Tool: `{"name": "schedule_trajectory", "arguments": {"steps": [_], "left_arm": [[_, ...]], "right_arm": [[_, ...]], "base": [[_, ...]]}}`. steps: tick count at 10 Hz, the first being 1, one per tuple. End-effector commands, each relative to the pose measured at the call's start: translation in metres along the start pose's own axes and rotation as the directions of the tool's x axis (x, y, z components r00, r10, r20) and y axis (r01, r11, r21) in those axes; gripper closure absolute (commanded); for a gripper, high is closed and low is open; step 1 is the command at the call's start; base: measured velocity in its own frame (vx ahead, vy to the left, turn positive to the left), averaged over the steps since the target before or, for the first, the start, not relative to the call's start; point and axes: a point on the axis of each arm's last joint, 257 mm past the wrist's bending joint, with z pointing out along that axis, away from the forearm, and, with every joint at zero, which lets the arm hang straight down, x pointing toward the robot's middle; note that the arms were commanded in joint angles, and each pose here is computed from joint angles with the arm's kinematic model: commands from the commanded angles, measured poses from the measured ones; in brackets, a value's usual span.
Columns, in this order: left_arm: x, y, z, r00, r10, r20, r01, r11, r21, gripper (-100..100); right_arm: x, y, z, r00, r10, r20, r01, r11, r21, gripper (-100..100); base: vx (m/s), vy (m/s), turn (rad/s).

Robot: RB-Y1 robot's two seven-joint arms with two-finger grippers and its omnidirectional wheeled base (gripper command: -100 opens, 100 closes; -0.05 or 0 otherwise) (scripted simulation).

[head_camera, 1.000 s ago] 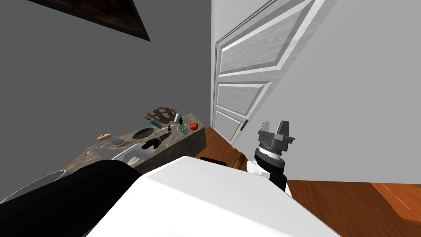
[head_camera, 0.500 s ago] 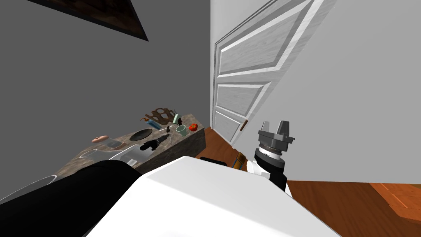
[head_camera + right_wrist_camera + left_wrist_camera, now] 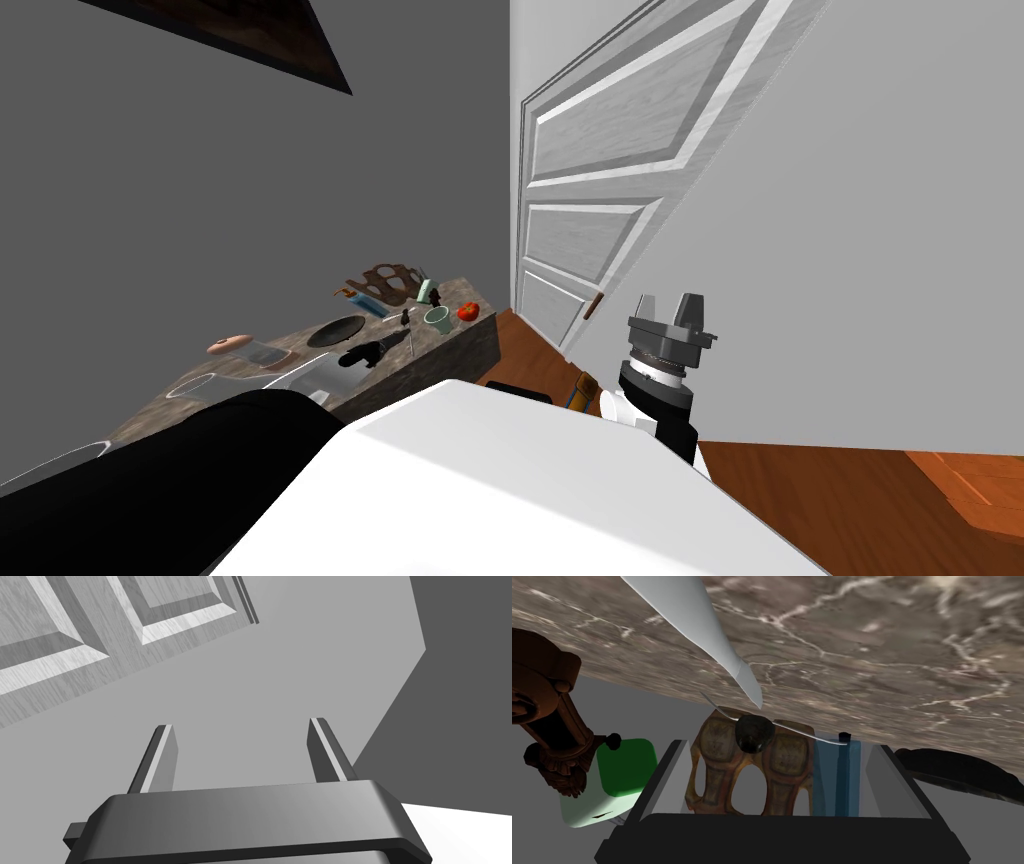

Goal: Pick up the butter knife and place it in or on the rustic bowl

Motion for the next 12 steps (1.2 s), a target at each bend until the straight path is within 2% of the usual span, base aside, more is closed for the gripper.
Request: {"name": "schedule_trajectory", "arguments": {"steps": [1, 10, 12], "left_arm": [[0.002, 0.004, -0.001, 1.000, 0.004, -0.006, -0.004, 1.000, -0.009, -100], [0.002, 0.004, -0.001, 1.000, 0.004, -0.006, -0.004, 1.000, -0.009, -100], [-0.016, 0.033, -0.002, 0.999, -0.019, 0.027, 0.021, 0.996, -0.089, -100]], "right_arm": [[0.000, 0.000, 0.000, 1.000, 0.000, 0.000, 0.000, 1.000, 0.000, 0], [0.000, 0.000, 0.000, 1.000, 0.000, 0.000, 0.000, 1.000, 0.000, 0], [0.000, 0.000, 0.000, 1.000, 0.000, 0.000, 0.000, 1.000, 0.000, 0]], "base": [[-0.005, -0.004, 0.014], [0.004, 0.000, -0.002], [0.021, 0.009, -0.088]]}}
